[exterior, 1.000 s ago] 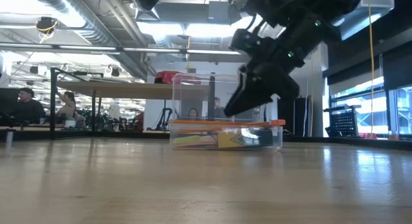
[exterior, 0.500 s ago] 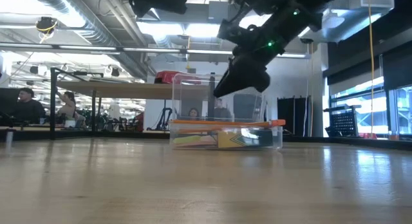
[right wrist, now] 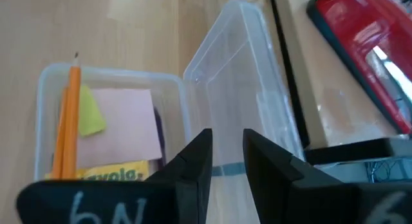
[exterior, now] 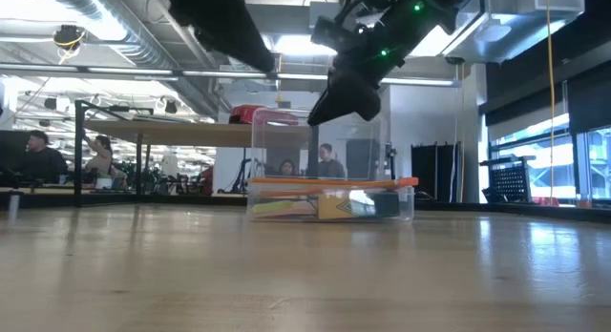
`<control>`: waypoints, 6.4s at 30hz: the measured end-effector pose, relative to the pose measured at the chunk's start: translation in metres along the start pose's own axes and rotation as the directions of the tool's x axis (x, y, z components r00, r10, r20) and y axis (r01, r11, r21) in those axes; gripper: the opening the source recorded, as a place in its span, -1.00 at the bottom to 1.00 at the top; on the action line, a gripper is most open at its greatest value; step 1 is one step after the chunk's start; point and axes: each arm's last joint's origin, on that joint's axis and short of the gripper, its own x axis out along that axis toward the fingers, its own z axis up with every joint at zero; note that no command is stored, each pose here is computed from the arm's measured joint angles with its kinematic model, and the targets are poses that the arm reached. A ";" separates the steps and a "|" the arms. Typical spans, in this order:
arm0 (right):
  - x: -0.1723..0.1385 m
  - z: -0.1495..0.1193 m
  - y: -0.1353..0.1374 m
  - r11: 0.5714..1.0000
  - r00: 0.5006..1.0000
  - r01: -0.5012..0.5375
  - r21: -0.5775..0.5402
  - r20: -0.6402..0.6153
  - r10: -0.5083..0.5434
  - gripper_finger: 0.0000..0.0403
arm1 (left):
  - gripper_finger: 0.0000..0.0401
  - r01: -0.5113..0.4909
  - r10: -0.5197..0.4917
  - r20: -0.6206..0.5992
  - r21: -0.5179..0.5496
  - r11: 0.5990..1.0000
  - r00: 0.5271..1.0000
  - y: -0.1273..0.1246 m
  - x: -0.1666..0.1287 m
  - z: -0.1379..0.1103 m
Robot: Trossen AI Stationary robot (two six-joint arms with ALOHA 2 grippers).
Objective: Pack school essentials
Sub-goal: Put the orange pencil into the supply box
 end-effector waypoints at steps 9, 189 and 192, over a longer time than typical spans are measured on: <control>0.000 0.003 -0.004 1.000 1.000 0.008 -0.023 0.006 -0.007 -0.55 | -0.61 -0.051 0.052 -0.075 0.017 0.999 0.996 0.002 0.028 -0.009; 0.002 0.004 -0.007 1.000 0.999 -0.009 0.008 0.040 0.008 -0.55 | -0.61 -0.056 0.093 -0.144 0.243 0.968 0.985 0.065 0.115 -0.019; 0.002 0.004 -0.007 1.000 0.999 -0.009 0.008 0.039 0.009 -0.55 | -0.61 -0.063 0.102 -0.147 0.248 0.967 0.984 0.067 0.117 -0.020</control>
